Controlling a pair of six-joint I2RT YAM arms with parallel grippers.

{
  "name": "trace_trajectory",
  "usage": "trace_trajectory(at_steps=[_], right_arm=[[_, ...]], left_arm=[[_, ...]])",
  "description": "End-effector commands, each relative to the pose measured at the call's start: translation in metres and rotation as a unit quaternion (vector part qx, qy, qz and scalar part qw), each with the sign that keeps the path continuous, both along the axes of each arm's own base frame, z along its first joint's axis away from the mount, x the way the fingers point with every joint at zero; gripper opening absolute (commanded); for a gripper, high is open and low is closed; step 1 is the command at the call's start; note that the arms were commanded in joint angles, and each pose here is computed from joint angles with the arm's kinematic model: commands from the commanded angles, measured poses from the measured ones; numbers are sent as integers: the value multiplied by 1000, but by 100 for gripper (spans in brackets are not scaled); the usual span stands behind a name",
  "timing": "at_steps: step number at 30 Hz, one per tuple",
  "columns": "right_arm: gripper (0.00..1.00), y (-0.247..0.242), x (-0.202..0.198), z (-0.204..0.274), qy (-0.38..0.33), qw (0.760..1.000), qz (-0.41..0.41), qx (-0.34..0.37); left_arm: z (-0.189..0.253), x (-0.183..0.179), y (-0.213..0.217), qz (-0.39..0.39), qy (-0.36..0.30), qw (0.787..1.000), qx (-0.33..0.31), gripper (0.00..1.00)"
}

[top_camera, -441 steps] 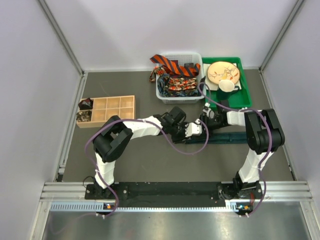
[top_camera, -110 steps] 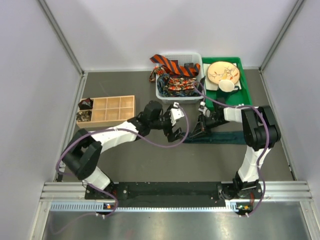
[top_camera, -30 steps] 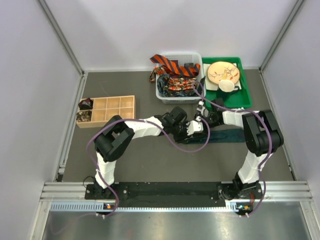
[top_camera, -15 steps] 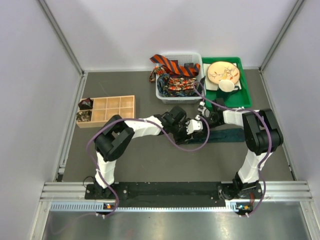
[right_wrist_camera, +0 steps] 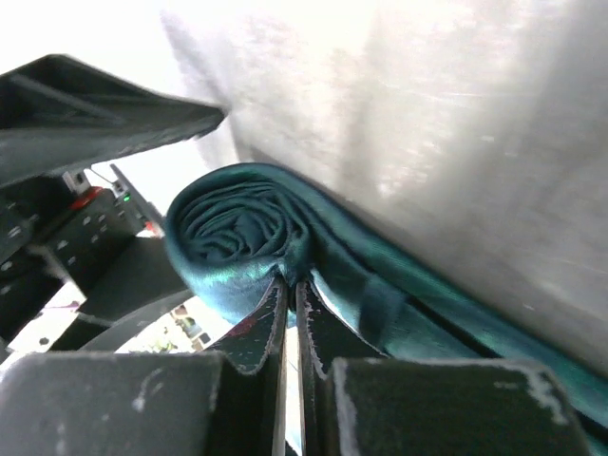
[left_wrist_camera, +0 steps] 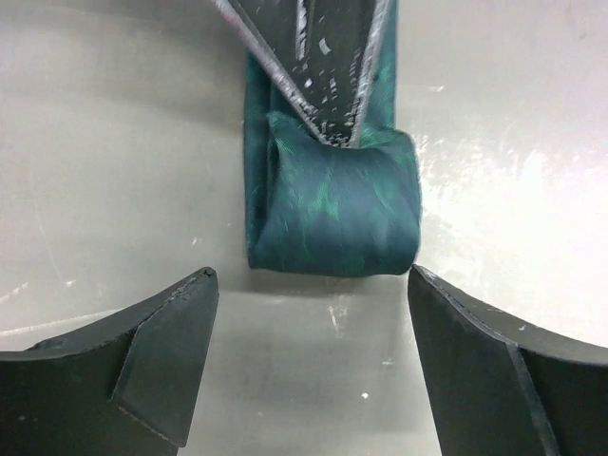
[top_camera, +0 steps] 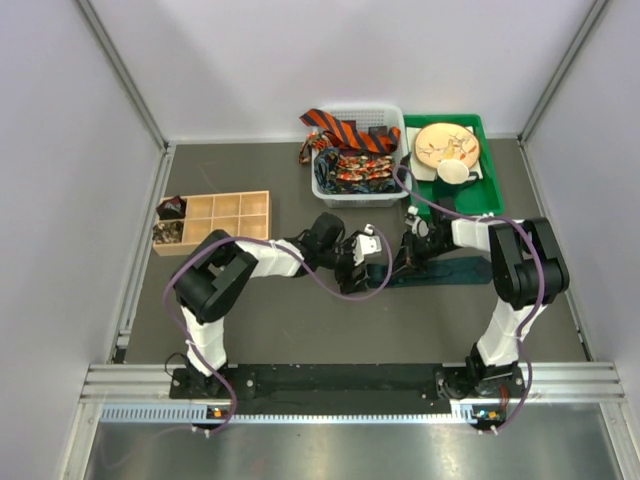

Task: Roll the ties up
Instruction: Roll the tie at the center of the board.

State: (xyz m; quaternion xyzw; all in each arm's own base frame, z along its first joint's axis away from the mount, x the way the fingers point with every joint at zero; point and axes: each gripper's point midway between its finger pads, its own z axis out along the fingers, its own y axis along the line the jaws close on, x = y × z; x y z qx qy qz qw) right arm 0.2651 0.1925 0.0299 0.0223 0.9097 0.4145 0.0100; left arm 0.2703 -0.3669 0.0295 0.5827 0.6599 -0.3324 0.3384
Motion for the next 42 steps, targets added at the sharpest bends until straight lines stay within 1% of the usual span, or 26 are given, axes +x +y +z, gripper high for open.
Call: trace_trajectory(at_steps=[1, 8, 13, 18, 19, 22, 23, 25, 26, 27, 28, 29, 30, 31, 32, 33, 34, 35, 36, 38, 39, 40, 41, 42], right_arm=[[0, -24, 14, -27, -42, 995, -9, -90], [0, -25, 16, -32, -44, 994, -8, -97], [0, -25, 18, -32, -46, 994, -6, -96], [0, -24, 18, -34, -42, 995, -4, -94], [0, -24, 18, -33, -43, 995, -5, -93], [0, -23, 19, -32, -44, 995, -3, -90], [0, -22, 20, -31, -46, 995, -3, -88], [0, -21, 20, -30, -45, 995, -2, -85], [0, -20, 19, -28, -46, 996, 1, -79], [0, -18, 20, -25, -48, 996, 2, -72], [0, -16, 20, -21, -49, 997, 5, -64], [0, -14, 20, -15, -48, 998, 9, -50], [0, -14, 20, -10, -45, 998, 11, -44], [2, -14, 20, -2, -51, 998, 14, -37], [7, -19, 18, 6, -48, 998, 15, -27], [16, -22, 18, 11, -51, 998, 13, -23], [21, -25, 17, 15, -52, 998, 10, -18], [26, -27, 15, 24, -63, 998, 12, -8], [35, -30, 13, 29, -59, 998, 9, -1], [41, -26, 9, 41, -63, 998, 14, 28], [48, -24, 11, 45, -70, 997, 13, 41], [52, -18, 6, 49, -56, 996, 6, 66], [55, -15, 6, 50, -51, 996, -1, 77], [59, -9, 12, 52, -69, 994, 1, 89]], left_arm=[[25, 1, -24, -30, -21, 997, -75, 85], [32, 9, -47, -46, -25, 991, -121, 82], [25, 11, -59, -46, -21, 990, -128, 74], [28, 12, -69, -47, -23, 989, -138, 74], [25, 11, -69, -48, -20, 989, -136, 73], [18, 7, -70, -51, -11, 990, -128, 64], [18, 6, -70, -52, -9, 991, -125, 58], [12, 3, -66, -52, -6, 993, -106, 51], [7, 3, -62, -47, -6, 995, -92, 48], [3, 5, -58, -44, -13, 996, -77, 42], [-7, 0, -47, -38, 6, 998, -44, 38], [-13, 2, -40, -28, 4, 999, -21, 34], [-18, 1, -32, -27, -3, 1000, -1, 26], [-29, -7, -18, -23, 20, 999, 37, 23], [-33, -7, -10, -19, 26, 998, 54, 20], [-36, -5, -3, -12, 23, 997, 71, 18], [-39, -10, 6, -12, 35, 995, 90, 17], [-46, -17, 17, -11, 48, 992, 112, 17], [-48, -18, 23, -10, 44, 991, 127, 17], [-49, -20, 29, -6, 49, 989, 143, 18], [-51, -19, 31, -2, 48, 987, 153, 18], [-49, -18, 29, -4, 46, 987, 154, 20], [-50, -18, 29, -1, 47, 986, 160, 21], [-53, -18, 29, 1, 51, 985, 167, 22]])
